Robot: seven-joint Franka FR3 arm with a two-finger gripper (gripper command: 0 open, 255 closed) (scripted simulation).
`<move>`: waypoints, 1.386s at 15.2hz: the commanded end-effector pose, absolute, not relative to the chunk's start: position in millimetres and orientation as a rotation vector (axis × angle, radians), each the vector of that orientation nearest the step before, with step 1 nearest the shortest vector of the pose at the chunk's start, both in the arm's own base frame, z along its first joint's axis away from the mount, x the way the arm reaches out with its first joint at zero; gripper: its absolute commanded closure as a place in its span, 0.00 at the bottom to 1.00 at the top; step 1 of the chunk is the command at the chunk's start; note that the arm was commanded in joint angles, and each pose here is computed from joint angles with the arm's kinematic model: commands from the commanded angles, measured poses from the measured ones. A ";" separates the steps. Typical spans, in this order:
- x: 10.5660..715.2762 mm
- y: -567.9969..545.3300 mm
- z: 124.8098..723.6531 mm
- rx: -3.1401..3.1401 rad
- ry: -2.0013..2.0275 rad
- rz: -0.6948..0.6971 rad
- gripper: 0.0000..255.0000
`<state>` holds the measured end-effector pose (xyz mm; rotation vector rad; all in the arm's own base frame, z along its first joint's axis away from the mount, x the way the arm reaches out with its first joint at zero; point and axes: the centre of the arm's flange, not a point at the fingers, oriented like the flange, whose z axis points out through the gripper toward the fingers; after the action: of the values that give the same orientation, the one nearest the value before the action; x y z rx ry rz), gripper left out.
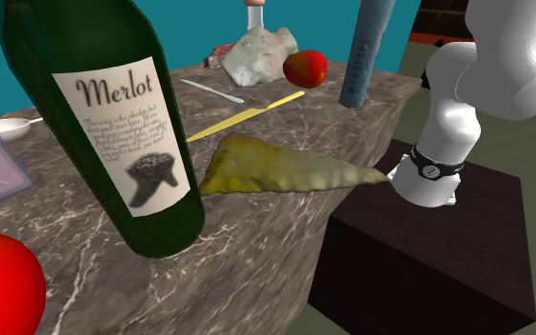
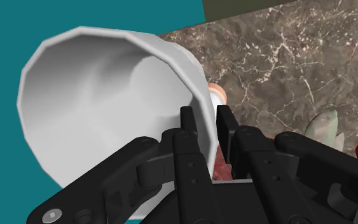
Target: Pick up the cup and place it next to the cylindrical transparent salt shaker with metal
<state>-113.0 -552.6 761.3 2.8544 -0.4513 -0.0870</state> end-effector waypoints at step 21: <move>-120.1 -558.1 646.5 2.856 -0.448 -0.083 1.00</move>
<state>-119.9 -557.9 652.0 2.8572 -0.4493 -0.0808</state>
